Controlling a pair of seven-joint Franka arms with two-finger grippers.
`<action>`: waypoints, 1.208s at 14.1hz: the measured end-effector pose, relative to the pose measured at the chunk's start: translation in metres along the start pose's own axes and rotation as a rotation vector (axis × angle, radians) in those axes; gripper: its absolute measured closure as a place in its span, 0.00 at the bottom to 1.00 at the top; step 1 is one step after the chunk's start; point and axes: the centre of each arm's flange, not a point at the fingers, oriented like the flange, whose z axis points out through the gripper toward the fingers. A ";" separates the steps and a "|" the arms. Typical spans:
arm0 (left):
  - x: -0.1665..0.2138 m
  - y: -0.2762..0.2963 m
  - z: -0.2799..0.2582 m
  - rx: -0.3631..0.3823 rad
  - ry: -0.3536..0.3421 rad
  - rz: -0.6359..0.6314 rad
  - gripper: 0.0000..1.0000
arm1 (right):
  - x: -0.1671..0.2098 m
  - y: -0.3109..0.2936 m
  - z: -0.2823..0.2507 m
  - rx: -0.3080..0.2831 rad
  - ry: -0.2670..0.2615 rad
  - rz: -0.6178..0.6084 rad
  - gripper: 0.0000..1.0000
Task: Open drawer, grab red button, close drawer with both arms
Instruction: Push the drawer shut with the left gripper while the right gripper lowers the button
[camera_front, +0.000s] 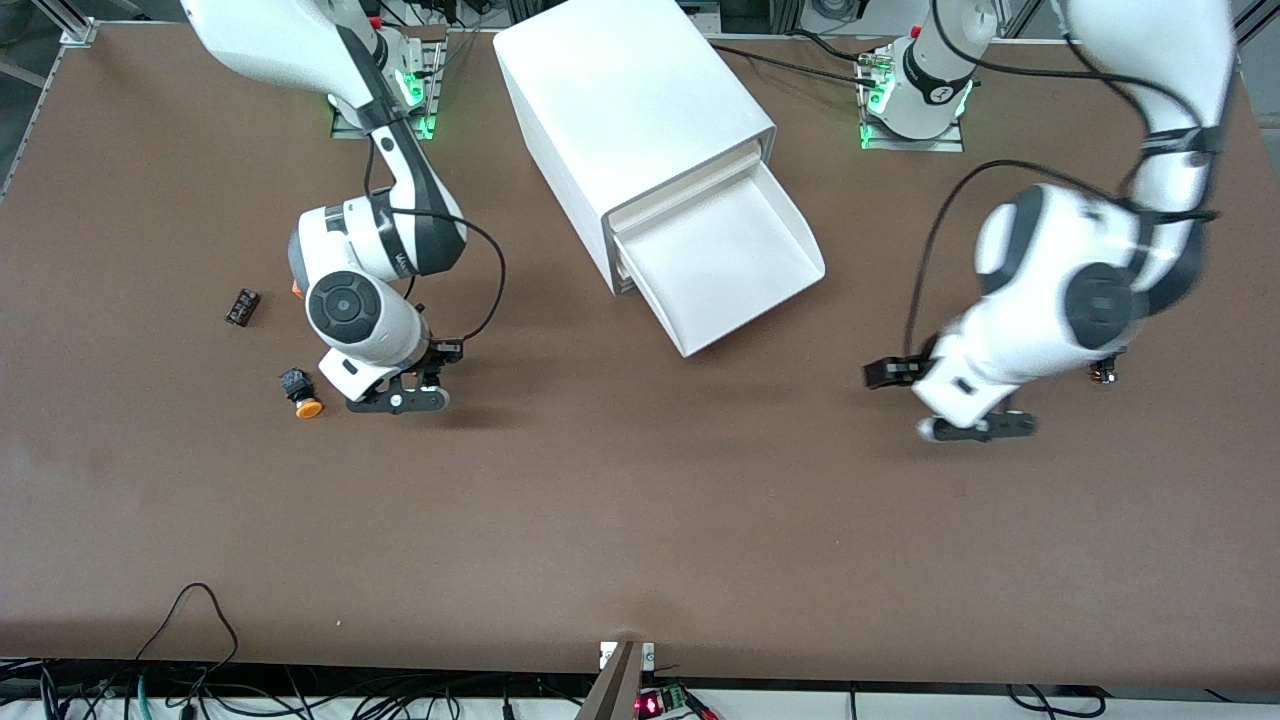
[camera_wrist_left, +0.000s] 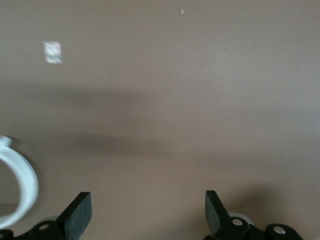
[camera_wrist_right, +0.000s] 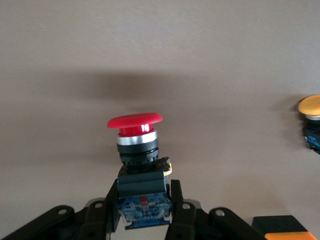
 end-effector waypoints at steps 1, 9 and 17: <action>-0.017 0.020 0.026 -0.002 0.029 -0.044 0.00 | 0.000 0.009 0.004 0.001 -0.007 0.001 0.59; -0.116 0.083 0.097 0.042 -0.014 -0.057 0.00 | 0.004 0.102 0.048 0.029 0.010 -0.077 0.59; -0.221 0.148 0.107 0.113 -0.115 -0.013 0.00 | -0.001 0.102 0.093 0.031 0.086 -0.114 0.41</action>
